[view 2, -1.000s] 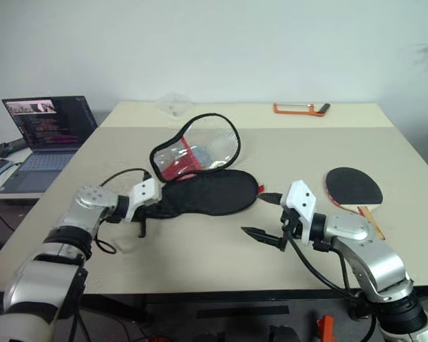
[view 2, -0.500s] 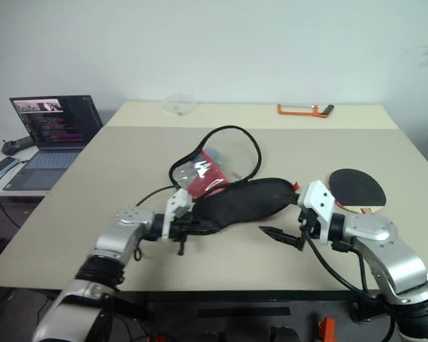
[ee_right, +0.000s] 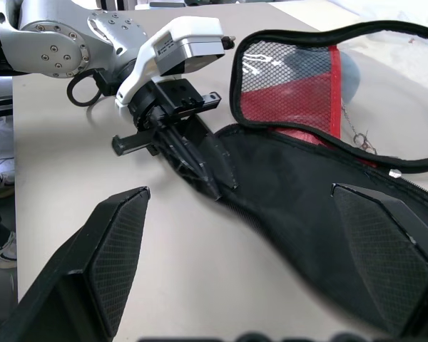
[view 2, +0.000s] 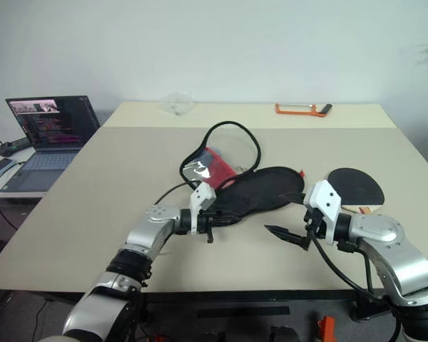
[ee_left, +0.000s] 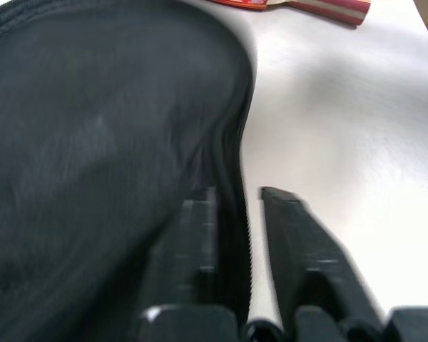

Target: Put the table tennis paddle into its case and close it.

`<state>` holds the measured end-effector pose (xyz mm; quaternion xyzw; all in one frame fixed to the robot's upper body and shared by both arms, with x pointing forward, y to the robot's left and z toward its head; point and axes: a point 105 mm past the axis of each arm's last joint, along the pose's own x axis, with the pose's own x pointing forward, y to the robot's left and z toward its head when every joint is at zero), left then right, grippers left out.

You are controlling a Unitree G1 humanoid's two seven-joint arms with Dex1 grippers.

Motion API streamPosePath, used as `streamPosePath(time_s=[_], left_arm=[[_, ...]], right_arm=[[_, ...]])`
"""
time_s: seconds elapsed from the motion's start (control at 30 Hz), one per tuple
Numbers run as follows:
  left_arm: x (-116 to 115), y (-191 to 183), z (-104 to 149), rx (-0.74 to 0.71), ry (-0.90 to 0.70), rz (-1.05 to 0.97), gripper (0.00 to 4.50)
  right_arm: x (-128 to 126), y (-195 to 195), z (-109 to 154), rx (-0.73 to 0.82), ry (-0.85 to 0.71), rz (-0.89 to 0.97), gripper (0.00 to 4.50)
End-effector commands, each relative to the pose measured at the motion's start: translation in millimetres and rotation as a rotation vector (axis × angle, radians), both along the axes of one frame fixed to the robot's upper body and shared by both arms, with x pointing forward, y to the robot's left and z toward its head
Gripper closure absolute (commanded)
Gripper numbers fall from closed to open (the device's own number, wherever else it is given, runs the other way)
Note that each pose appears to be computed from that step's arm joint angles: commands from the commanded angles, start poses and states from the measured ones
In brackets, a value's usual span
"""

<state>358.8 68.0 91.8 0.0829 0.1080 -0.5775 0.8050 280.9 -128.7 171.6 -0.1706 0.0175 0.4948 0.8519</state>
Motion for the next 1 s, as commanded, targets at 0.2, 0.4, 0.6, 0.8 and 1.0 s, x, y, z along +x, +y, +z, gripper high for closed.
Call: streamPosePath(time_s=[0.2,0.4,0.6,0.8,1.0], left_arm=[[-9,20,34,-0.037,-0.099,-0.038,0.38],[-18,68,67,-0.008,-0.163,-0.081,0.02],[-19,92,80,0.079,-0.213,-0.086,0.02],[-13,97,88,0.085,-0.244,-0.04,0.02],[-11,95,84,0.083,-0.242,-0.027,0.02]], right_arm=[[10,-11,1,0.034,0.099,-0.172,0.0],[17,9,-19,0.108,0.285,-0.279,0.0],[8,38,-38,0.149,0.466,-0.27,0.0],[22,56,-56,0.157,0.576,-0.318,0.0],[43,68,-74,0.15,0.604,-0.377,0.0]])
